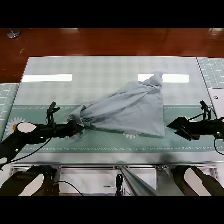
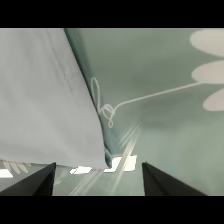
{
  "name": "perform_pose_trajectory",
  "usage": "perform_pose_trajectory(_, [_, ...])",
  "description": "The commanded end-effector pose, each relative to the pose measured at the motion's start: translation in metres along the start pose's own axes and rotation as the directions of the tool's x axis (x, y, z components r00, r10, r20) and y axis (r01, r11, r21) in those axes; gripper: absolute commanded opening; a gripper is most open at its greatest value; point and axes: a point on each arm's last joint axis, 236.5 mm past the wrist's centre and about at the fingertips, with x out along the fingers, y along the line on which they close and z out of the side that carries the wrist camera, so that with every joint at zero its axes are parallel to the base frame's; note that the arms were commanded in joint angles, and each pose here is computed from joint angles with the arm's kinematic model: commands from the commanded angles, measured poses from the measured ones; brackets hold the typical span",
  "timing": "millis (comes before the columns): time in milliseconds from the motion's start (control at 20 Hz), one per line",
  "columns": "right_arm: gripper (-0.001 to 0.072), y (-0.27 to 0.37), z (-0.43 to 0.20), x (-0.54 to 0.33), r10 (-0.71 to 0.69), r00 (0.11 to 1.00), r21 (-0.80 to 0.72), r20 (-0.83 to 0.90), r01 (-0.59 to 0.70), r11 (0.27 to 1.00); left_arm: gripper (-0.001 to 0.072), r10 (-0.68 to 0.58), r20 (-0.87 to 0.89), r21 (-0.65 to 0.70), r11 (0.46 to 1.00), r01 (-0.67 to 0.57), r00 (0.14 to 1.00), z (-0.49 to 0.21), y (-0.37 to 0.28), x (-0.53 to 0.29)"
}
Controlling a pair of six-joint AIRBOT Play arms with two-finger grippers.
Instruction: Fold the shirts.
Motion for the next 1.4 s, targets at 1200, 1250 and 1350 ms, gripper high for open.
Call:
perform_pose_trajectory(1200, [0.0022,0.177,0.063,-0.008,0.155,0.983,-0.402,-0.103,-0.183,0.897,0.0021,-0.142,0.116,0.210,0.971,0.116,0.983,0.070,-0.088,-0.045])
perform_pose_trajectory(1250, [0.0022,0.203,0.090,-0.048,0.164,0.986,-0.466,0.002,-0.145,0.873,0.0021,-0.197,0.217,0.298,0.946,0.127,0.956,0.106,-0.127,-0.078])
perform_pose_trajectory(1350, [0.0022,0.261,0.134,-0.152,0.220,0.942,-0.580,0.253,-0.034,0.814,0.0021,-0.322,0.414,0.474,0.875,0.100,0.851,0.167,-0.212,-0.165])
